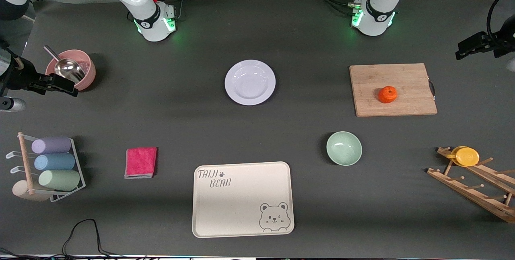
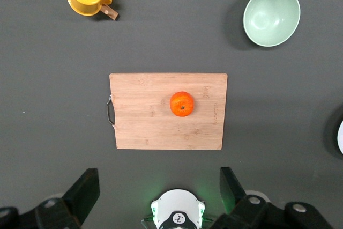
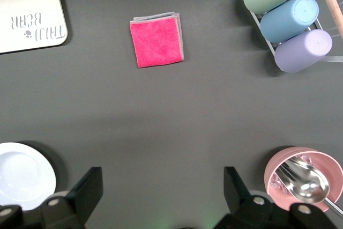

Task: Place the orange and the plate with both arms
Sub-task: 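Reach the left gripper down to the orange on the cutting board, then grasp the orange with the left gripper while the right gripper moves out, then carry the orange with the left gripper over the white plate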

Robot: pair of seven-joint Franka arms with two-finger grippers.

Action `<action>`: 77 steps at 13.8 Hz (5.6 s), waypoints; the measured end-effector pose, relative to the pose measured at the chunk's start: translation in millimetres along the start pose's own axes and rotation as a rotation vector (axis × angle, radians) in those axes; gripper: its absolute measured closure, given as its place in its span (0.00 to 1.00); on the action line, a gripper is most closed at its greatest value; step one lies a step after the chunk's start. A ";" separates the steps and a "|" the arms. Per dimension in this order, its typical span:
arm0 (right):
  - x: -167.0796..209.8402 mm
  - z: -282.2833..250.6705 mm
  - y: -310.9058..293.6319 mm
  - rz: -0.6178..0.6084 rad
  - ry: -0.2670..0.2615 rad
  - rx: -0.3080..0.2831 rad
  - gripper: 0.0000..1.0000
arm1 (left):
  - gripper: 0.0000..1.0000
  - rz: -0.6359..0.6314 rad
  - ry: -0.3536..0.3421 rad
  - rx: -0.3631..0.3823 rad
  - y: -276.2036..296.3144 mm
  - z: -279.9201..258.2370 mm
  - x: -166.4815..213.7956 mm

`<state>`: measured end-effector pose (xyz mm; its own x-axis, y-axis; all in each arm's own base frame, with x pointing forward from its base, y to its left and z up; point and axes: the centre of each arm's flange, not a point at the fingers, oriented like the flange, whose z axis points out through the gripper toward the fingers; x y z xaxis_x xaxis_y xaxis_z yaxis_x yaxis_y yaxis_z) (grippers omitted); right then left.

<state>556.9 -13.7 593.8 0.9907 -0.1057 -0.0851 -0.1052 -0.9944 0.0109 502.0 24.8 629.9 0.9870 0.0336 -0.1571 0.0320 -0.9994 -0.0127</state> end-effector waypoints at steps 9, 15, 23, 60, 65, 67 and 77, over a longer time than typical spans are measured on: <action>0.1 0.3 -0.8 -0.001 -0.001 0.000 0.00 | 0.00 0.003 -0.017 -0.001 -2.5 57.7 13.1; -10.5 -3.6 -11.2 -0.021 -0.005 -0.001 0.00 | 0.00 -0.001 -0.018 -0.009 -5.3 166.7 -4.8; -95.0 -8.6 -91.5 -0.016 0.010 0.002 0.00 | 0.00 -0.022 0.023 -0.022 -1.0 302.1 -34.6; -177.6 329.3 -96.7 -0.212 -0.135 1.016 0.00 | 0.35 -0.089 -0.041 -0.044 49.6 252.9 -36.0; -188.5 402.8 -92.9 -0.258 -0.104 1.068 0.00 | 0.35 -0.130 -0.045 -0.042 129.6 168.5 -40.9; -194.2 423.7 -92.5 -0.274 -0.099 1.091 0.00 | 0.35 -0.146 -0.042 -0.048 163.8 143.9 -48.2; -216.6 492.3 -82.8 -0.275 -0.109 1.128 0.00 | 0.35 -0.202 -0.070 -0.086 386.8 124.2 -79.6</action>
<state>308.8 90.6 120.9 0.9851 0.1687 -0.0328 0.0409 -0.4158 -0.9085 416.3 -363.5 514.9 0.9460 0.2303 -0.2279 0.2439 -0.9693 0.0328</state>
